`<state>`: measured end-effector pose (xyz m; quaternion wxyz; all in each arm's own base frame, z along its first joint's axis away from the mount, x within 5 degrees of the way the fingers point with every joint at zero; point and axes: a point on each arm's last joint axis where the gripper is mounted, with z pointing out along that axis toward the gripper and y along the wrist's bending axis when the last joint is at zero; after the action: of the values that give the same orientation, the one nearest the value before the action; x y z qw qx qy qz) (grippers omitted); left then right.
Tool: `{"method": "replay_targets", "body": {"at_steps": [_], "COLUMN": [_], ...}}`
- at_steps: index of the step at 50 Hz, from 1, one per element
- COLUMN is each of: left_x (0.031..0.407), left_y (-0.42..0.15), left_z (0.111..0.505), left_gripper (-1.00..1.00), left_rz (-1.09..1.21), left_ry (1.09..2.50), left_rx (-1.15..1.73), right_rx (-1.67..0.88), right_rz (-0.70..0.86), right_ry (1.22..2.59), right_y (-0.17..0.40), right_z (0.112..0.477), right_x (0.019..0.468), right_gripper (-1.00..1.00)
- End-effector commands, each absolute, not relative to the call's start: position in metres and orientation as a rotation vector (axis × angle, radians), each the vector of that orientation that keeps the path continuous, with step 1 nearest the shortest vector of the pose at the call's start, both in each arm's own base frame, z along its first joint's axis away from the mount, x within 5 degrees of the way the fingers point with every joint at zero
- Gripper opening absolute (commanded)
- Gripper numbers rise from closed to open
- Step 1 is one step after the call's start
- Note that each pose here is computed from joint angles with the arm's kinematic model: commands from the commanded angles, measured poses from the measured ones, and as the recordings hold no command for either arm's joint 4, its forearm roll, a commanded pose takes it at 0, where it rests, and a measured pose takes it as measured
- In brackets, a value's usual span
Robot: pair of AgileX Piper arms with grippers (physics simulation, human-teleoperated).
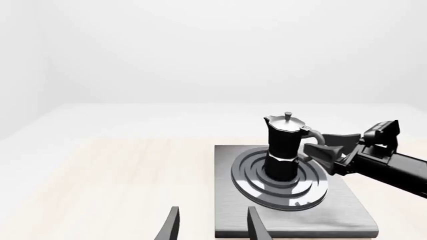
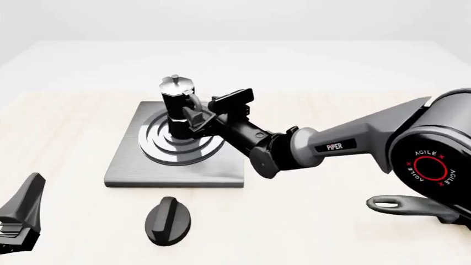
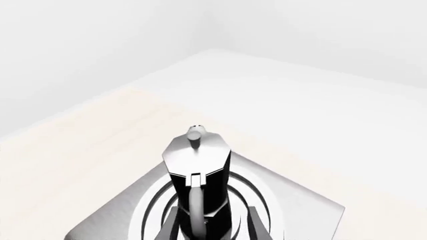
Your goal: Put the moka pot on the stove.
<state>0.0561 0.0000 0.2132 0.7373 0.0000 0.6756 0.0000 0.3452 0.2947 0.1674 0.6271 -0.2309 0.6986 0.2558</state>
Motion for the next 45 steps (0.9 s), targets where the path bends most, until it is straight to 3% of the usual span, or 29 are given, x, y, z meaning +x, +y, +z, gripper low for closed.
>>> {"method": "replay_targets", "body": {"at_steps": [1,45], "left_x": [0.056,0.056], "left_y": [0.0,0.0], "left_z": [0.213,0.213], "left_gripper": [1.0,1.0], "left_rz": [0.0,0.0], "left_ry": [1.484,1.484], "left_rx": [0.0,0.0], "right_rx": [-0.53,-0.522], "right_rz": [0.585,0.577], "right_ry": [1.603,1.59], "right_y": [0.291,0.267], "right_z": [0.17,0.181], "right_x": [0.342,0.319], "right_gripper": [1.0,1.0]}}
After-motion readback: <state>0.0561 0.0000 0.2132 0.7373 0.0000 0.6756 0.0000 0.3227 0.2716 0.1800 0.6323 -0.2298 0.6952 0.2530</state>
